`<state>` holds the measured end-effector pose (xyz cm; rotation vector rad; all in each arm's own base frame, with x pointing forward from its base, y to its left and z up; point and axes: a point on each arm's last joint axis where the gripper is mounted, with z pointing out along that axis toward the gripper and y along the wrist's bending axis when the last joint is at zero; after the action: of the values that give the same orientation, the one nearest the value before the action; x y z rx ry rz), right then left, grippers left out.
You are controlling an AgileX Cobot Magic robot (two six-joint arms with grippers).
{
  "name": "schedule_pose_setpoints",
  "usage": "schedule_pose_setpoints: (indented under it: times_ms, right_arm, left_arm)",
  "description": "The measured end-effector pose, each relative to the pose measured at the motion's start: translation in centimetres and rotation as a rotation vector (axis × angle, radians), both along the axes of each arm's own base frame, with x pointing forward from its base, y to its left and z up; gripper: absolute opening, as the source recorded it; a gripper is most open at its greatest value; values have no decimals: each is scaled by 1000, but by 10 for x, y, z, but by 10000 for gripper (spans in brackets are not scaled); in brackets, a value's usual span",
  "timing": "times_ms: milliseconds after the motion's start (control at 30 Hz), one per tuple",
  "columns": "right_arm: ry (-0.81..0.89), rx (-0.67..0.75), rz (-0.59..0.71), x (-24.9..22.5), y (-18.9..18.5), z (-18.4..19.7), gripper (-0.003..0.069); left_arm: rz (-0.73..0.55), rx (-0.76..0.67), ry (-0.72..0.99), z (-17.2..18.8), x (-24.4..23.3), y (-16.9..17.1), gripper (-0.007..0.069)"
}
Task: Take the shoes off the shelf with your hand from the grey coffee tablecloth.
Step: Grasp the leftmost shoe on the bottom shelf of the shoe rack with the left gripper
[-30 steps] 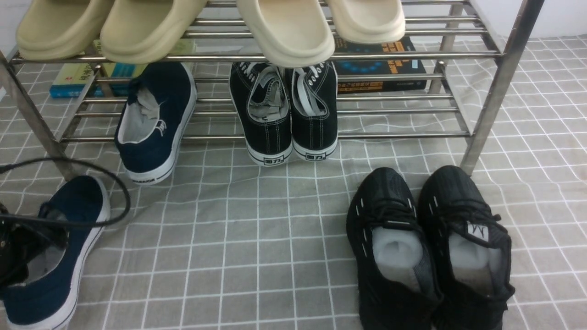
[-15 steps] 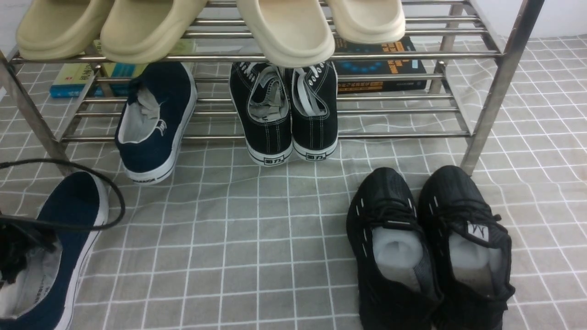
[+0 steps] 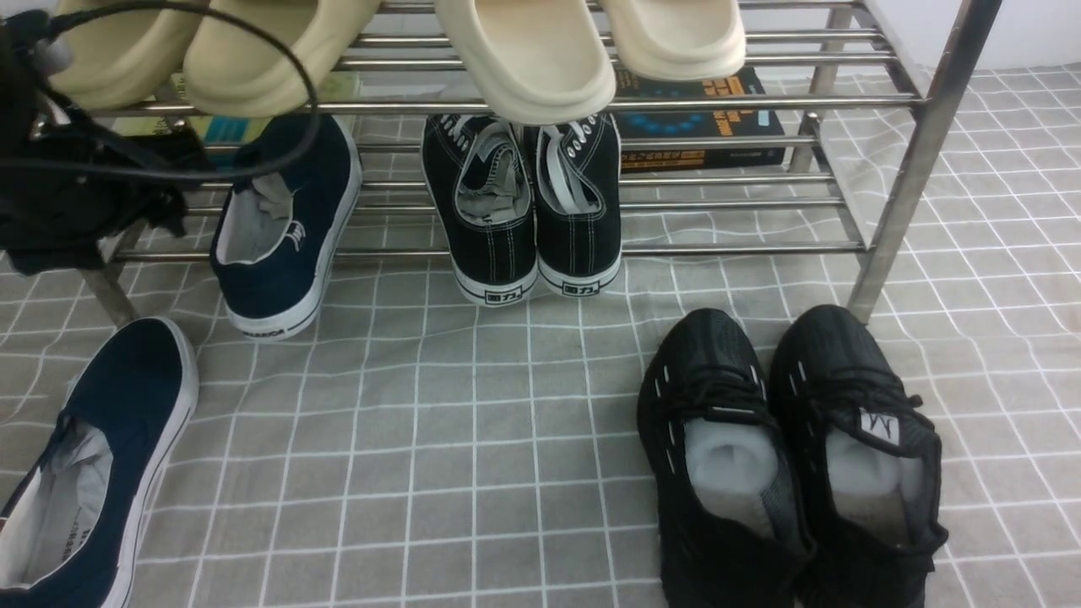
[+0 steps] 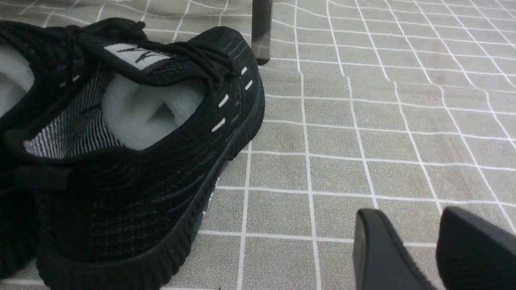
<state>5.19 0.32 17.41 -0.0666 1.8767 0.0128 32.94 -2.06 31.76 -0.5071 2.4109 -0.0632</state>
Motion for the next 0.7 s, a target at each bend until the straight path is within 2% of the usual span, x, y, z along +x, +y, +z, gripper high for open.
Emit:
schedule_pose_setpoints:
  times_ms: [133, 367, 500, 600, 633, 700]
  right_arm:
    - [0, 0, 0, 0, 0, 0, 239]
    - [0, 0, 0, 0, 0, 0, 239]
    - [0, 0, 0, 0, 0, 0, 239]
    - [0, 0, 0, 0, 0, 0, 239]
    - [0, 0, 0, 0, 0, 0, 239]
    - [0, 0, 0, 0, 0, 0, 239]
  left_arm:
    - [1, -15, 11, -10, 14, -7, 483]
    - [6, -21, 88, -49, 36, -10, 480]
    - [7, -36, 99, -61, 42, -12, 436]
    - [13, -50, 115, -67, 44, -13, 267]
    - [13, -51, 117, -67, 44, -13, 254]
    - [19, -45, 144, -69, 43, -13, 85]
